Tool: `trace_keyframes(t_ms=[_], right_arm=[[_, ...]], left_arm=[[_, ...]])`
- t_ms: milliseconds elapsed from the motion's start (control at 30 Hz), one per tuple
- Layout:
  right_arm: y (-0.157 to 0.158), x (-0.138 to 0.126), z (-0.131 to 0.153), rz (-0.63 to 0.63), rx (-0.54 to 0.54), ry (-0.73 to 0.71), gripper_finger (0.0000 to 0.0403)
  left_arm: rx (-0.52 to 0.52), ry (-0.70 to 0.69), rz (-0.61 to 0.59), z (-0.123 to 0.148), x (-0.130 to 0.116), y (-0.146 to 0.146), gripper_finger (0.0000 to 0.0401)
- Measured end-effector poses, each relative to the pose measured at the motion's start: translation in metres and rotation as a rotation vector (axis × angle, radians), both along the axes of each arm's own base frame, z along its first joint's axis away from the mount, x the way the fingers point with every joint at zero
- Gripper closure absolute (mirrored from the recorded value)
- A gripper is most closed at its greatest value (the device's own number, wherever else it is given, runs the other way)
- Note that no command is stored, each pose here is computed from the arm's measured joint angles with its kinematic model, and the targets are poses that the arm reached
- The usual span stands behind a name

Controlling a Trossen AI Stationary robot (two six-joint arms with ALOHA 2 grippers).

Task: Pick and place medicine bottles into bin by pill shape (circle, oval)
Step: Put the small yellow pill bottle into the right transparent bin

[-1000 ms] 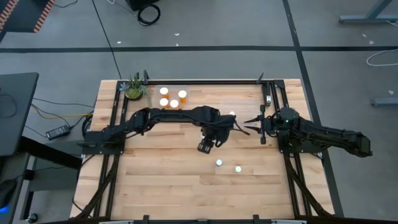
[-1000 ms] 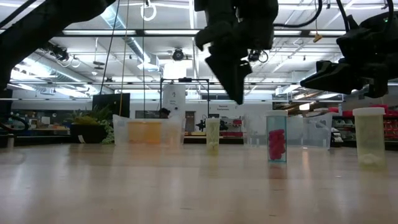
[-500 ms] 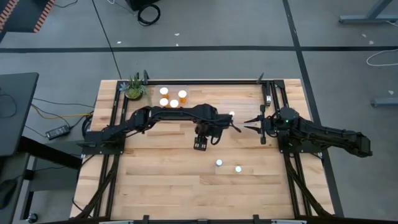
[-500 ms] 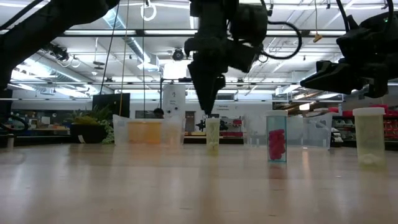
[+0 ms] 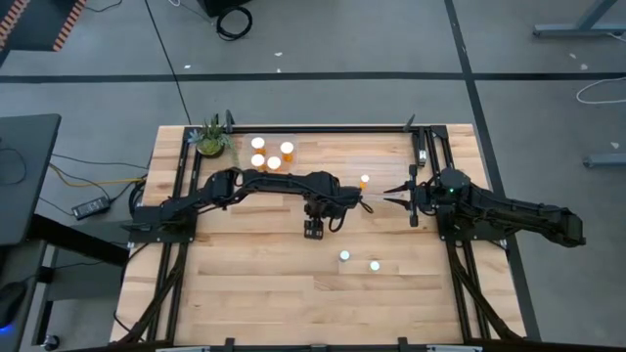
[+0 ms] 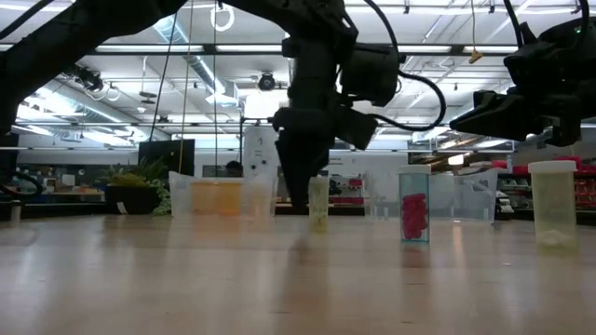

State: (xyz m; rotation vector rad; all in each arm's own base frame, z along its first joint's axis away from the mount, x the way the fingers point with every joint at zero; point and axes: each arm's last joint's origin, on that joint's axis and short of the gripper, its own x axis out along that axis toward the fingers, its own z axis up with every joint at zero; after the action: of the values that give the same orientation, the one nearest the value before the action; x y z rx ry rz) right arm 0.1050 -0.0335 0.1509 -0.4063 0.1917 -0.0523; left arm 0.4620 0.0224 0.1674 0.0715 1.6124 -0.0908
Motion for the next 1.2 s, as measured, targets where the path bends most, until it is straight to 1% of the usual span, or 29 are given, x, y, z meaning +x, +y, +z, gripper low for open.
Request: trace_keyframes(t_ms=[300, 433, 567, 1000, 1100, 1200], right_arm=[[0.0, 0.0, 0.0, 0.0, 0.0, 0.0, 0.031], [0.0, 0.0, 0.0, 0.0, 0.0, 0.0, 0.031], [0.0, 0.0, 0.0, 0.0, -0.001, 0.0, 0.031], [0.0, 0.0, 0.0001, 0.0, 0.0, -0.001, 0.031], [0.0, 0.0, 0.0002, 0.0, -0.001, -0.001, 0.031], [0.0, 0.0, 0.0002, 0.0, -0.001, -0.001, 0.031]], left_arm=[[0.0, -0.078, 0.016, 0.0021, 0.0066, 0.0023, 0.0159], [0.0, -0.083, 0.016, 0.0021, 0.0071, 0.0017, 0.0173], [-0.002, -0.083, 0.017, 0.0021, 0.0072, 0.0018, 0.0193], [-0.001, -0.087, 0.016, 0.0022, 0.0075, 0.0019, 0.0279], [0.0, -0.087, 0.013, 0.0025, 0.0075, 0.0018, 0.0284], [0.001, -0.101, 0.013, 0.0091, 0.0092, 0.0018, 0.0277]])
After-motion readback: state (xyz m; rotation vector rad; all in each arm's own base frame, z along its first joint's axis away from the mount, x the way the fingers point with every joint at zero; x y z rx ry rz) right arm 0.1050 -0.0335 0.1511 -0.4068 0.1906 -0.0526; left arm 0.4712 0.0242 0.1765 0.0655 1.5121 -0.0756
